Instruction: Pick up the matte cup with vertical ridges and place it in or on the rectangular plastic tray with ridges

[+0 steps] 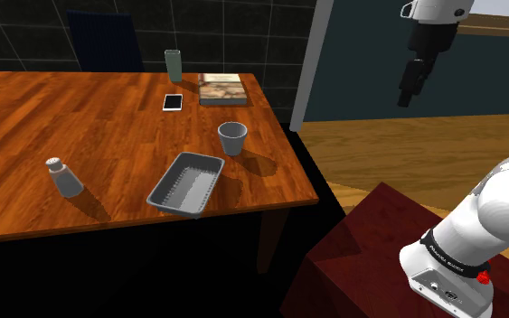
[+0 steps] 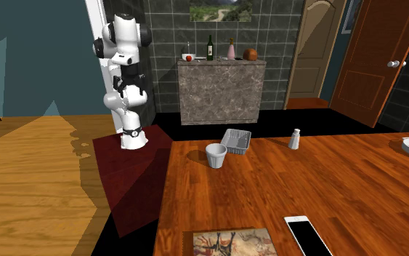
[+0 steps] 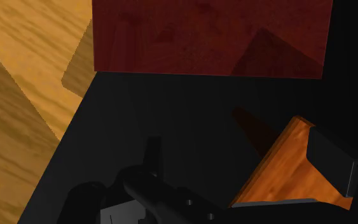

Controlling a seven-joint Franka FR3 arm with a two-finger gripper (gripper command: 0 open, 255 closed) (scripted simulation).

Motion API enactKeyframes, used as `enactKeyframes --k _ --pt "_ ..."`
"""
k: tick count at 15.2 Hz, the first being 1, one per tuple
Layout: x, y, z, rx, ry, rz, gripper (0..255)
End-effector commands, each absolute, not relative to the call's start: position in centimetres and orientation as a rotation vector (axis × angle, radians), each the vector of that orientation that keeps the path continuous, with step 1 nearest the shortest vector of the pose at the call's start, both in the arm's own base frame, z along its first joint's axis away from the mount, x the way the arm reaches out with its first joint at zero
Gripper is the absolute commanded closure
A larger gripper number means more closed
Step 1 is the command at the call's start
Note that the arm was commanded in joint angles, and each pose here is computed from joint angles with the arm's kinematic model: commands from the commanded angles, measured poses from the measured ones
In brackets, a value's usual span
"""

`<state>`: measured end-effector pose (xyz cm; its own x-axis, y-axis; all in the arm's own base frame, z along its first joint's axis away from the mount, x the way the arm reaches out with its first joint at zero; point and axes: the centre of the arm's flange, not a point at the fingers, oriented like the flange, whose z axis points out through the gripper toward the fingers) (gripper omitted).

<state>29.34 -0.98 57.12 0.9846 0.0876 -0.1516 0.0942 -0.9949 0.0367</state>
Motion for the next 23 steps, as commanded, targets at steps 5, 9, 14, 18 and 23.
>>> enactKeyframes --k 5,9,14,18,23 --pt "33.0 1.1 54.6 3.109 0.124 -0.205 0" --pt "36.8 3.1 52.3 3.132 0.106 -0.177 0" --pt "41.6 5.7 49.5 3.16 0.083 -0.141 0" --pt "45.5 7.8 47.4 3.182 0.064 -0.112 0" --pt "50.5 10.3 44.9 3.208 0.041 -0.076 0"
